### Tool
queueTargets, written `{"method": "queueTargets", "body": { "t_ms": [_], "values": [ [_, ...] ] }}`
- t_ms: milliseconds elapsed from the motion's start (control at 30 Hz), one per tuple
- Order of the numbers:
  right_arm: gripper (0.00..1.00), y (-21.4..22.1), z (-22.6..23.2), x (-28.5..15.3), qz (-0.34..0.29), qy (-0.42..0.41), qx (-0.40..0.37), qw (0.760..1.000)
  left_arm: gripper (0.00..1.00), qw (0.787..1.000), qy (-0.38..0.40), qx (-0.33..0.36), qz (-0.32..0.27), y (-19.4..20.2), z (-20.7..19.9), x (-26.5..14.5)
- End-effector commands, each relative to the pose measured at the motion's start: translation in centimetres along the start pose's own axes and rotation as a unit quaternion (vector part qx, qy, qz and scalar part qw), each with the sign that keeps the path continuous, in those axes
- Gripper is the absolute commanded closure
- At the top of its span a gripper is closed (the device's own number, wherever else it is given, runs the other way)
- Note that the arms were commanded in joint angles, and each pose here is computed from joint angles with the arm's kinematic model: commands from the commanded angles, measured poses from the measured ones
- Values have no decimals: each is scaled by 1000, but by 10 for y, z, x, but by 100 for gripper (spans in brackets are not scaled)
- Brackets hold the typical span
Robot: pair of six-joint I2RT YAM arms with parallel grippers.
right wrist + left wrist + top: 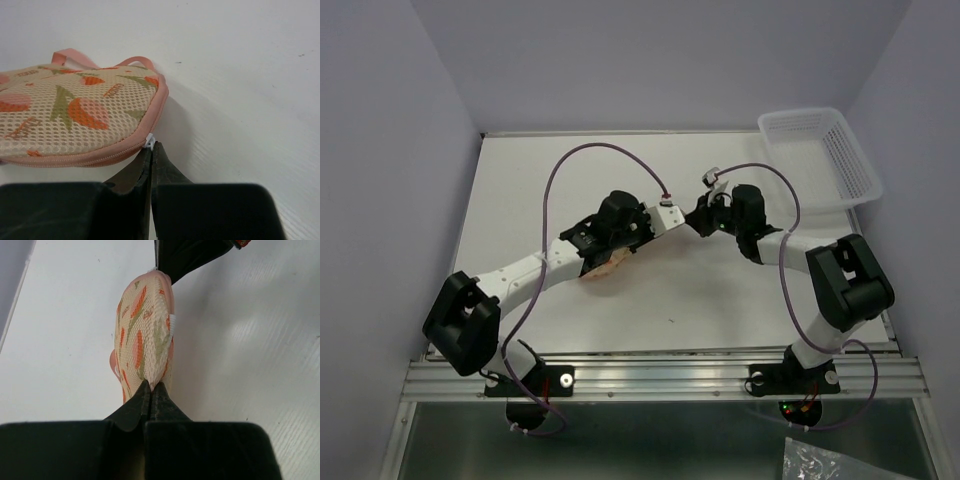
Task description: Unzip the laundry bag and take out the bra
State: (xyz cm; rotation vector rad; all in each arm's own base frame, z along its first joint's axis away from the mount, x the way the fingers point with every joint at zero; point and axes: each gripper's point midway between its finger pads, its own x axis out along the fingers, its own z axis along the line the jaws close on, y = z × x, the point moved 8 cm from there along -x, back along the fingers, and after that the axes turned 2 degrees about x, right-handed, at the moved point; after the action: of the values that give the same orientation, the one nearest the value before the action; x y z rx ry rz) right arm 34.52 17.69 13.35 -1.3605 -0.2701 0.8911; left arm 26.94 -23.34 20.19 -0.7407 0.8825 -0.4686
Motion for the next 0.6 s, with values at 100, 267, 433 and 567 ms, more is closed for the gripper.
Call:
{"method": "queueTargets", "body": {
  "t_ms": [100, 267, 433, 567],
  "values": [
    [99, -29, 5, -22, -29, -36, -10, 999, 98, 999, -40, -8, -30, -13, 18, -2],
    [99, -35, 18, -34, -4, 14, 12, 1000, 12, 998, -25, -42, -28, -17, 16, 4],
    [99, -33, 35, -33, 21, 32, 31, 999, 1, 995, 15, -72, -74, -35, 9, -5],
    [99, -34, 50, -29, 31, 44, 76, 996, 1, 991, 15, -110, -75, -42, 3, -3]
  ]
}}
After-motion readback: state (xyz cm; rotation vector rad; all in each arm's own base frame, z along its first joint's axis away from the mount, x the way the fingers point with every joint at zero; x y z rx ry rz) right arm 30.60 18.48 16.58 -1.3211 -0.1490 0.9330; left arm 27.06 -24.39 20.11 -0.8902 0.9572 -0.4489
